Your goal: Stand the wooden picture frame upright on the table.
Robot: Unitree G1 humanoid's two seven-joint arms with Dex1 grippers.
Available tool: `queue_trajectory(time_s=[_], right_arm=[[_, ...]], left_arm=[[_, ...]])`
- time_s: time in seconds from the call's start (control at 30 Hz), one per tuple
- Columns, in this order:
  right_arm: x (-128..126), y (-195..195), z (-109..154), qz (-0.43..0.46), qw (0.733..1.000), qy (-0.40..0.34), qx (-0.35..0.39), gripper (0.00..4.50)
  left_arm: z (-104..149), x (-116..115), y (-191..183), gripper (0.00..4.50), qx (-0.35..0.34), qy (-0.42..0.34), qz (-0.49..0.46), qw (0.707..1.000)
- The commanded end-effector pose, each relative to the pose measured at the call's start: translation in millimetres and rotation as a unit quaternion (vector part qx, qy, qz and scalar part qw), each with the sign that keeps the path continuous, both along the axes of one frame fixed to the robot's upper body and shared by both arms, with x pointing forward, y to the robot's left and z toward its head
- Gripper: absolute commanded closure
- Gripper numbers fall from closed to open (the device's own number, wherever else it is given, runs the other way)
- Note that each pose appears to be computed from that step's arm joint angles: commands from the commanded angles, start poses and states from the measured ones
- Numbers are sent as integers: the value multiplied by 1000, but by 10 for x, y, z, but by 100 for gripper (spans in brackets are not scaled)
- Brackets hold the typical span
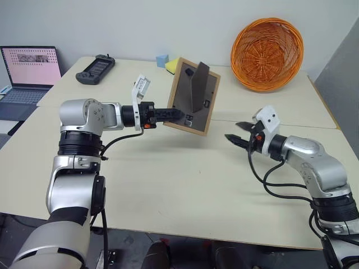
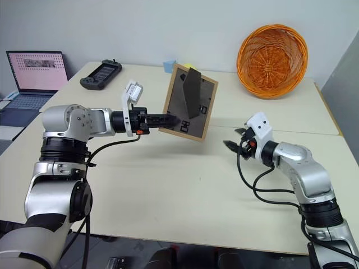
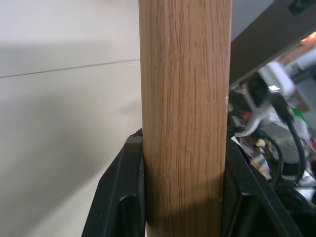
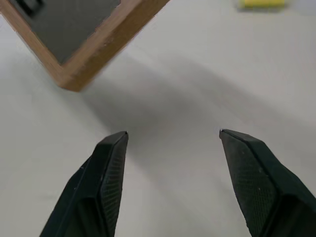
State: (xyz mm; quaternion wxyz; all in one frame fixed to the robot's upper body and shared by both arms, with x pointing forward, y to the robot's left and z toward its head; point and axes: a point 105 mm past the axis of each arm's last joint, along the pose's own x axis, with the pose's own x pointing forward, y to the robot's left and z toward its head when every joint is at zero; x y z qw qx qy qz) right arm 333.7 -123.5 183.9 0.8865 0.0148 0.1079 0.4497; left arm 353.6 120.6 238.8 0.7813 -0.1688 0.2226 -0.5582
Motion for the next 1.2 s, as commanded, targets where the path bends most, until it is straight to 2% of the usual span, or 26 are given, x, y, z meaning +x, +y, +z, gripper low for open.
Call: queue_trajectory(time_s=[0.03, 0.1, 0.2, 0.43, 1.2], right_arm=[[-199, -28, 499, 85, 988, 55, 116, 137], [-213, -68, 630, 98, 983, 62, 141, 137], [-81, -163, 737, 69, 982, 69, 165, 137], [51, -161, 732, 43, 977, 89, 190, 137], [113, 61, 716, 64, 973, 97, 198, 137]], left_arm=[[152, -202, -28, 321, 1, -56, -47, 997], [96, -227, -30, 321, 17, -67, -51, 996], [33, -242, -22, 321, 28, -74, -47, 996], [63, -229, -28, 321, 14, -74, -35, 997], [26, -462, -160, 321, 12, -69, -64, 995]])
